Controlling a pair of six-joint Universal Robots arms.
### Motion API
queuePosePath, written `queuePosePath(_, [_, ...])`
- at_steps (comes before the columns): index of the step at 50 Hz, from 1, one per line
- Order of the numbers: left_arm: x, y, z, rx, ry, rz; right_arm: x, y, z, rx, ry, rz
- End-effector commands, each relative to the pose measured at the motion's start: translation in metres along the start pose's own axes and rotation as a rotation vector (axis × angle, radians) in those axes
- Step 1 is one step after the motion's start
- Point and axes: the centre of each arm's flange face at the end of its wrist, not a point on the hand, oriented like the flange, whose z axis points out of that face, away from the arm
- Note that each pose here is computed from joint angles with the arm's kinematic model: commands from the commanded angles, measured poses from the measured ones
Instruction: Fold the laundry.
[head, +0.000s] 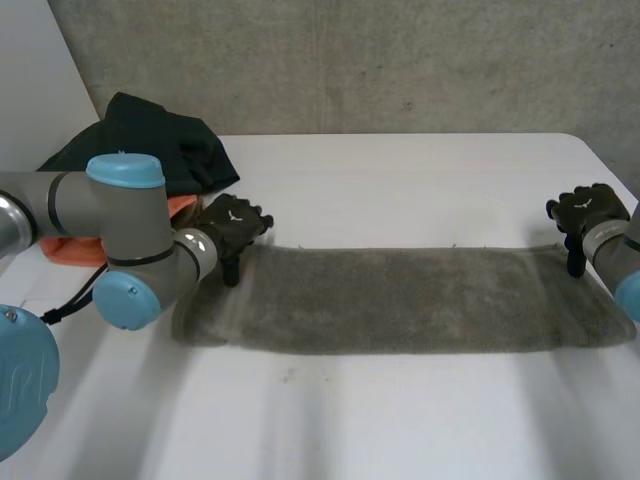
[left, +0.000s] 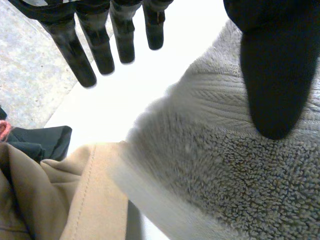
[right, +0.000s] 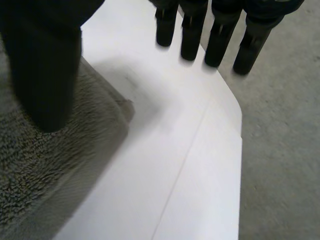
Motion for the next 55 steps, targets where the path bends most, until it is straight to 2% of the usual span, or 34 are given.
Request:
queuePosePath(1, [-0.011,-0.019,-0.021,0.025,-0.051,-0.017,0.026,-0.023,-0.030,0.042,0.033,0.098])
queuePosePath(8, [-0.021,-0.037,-0.067,0.117,-0.106,-0.116,0.043,-0.023,-0.087,0.090,-0.086,0.128])
queuePosePath(12, [-0.018,-0.035,-0.082,0.157,-0.115,-0.151,0.043,0.006,-0.106,0.004,-0.153,0.131])
queuePosePath(16, [-0.011,-0.031,-0.091,0.180,-0.104,-0.171,0.038,0.032,-0.108,-0.063,-0.179,0.150])
queuePosePath(22, [-0.006,-0.024,-0.093,0.187,-0.082,-0.201,0.024,0.061,-0.091,-0.013,-0.170,0.163])
queuePosePath(29, [-0.008,-0.022,-0.095,0.169,-0.083,-0.246,0.013,0.082,-0.077,-0.042,-0.175,0.180])
queuePosePath(36, [-0.015,-0.028,-0.106,0.174,-0.097,-0.266,0.059,0.092,-0.069,-0.073,0.023,0.162])
queuePosePath(42, [-0.020,-0.028,-0.117,0.165,-0.109,-0.284,0.107,0.107,-0.060,-0.166,0.197,0.026])
queuePosePath(46, [-0.022,-0.025,-0.123,0.157,-0.115,-0.299,0.113,0.090,-0.057,-0.182,0.251,-0.113])
queuePosePath(49, [-0.023,-0.021,-0.126,0.149,-0.120,-0.307,0.081,0.044,-0.056,-0.034,0.196,-0.182])
queuePosePath(54, [-0.025,-0.018,-0.127,0.140,-0.125,-0.312,0.014,-0.042,-0.094,0.342,0.064,-0.276])
queuePosePath(55, [-0.025,-0.017,-0.127,0.136,-0.126,-0.313,-0.015,-0.069,-0.116,0.500,-0.001,-0.315])
